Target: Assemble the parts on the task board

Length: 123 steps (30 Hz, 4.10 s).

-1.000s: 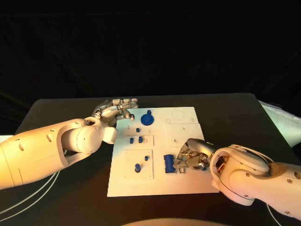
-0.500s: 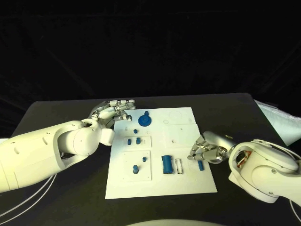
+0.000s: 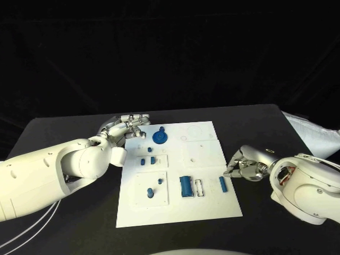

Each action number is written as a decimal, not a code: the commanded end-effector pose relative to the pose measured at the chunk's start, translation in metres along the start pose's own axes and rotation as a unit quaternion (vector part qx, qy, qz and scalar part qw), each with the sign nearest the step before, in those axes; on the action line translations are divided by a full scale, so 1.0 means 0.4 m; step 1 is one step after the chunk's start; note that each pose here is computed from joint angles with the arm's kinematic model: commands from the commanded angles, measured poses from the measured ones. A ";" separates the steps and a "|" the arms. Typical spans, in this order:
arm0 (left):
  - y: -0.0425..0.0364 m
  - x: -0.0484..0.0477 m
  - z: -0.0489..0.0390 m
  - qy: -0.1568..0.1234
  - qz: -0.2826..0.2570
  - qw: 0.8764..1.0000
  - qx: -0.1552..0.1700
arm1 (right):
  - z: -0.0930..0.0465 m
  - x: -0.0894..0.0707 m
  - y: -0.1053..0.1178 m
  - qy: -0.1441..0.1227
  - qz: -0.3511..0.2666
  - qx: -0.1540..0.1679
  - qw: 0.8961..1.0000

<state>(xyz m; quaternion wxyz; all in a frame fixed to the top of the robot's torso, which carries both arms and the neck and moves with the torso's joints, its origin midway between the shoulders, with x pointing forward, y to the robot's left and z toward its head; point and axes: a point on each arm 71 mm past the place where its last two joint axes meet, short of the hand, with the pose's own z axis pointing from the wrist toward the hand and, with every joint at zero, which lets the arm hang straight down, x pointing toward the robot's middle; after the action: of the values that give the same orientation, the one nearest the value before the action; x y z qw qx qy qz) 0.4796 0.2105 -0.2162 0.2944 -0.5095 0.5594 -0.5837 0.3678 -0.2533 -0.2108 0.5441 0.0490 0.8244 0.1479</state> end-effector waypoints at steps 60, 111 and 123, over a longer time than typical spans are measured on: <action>0.007 0.000 -0.004 0.011 -0.002 1.000 -0.002 | 0.078 0.146 0.063 0.058 -0.227 -0.038 0.971; 0.007 0.004 -0.005 0.015 -0.002 1.000 -0.002 | 0.062 0.142 0.120 0.115 0.071 -0.016 0.991; 0.008 0.008 -0.005 0.023 -0.002 1.000 -0.003 | 0.070 0.145 0.132 0.113 0.053 -0.022 0.992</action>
<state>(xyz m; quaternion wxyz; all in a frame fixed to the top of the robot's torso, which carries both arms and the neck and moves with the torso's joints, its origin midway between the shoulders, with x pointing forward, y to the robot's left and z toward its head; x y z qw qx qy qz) 0.4769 0.2112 -0.2195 0.2880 -0.5073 0.5644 -0.5841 0.3672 -0.1849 -0.2540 0.4432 0.0803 0.8680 0.2091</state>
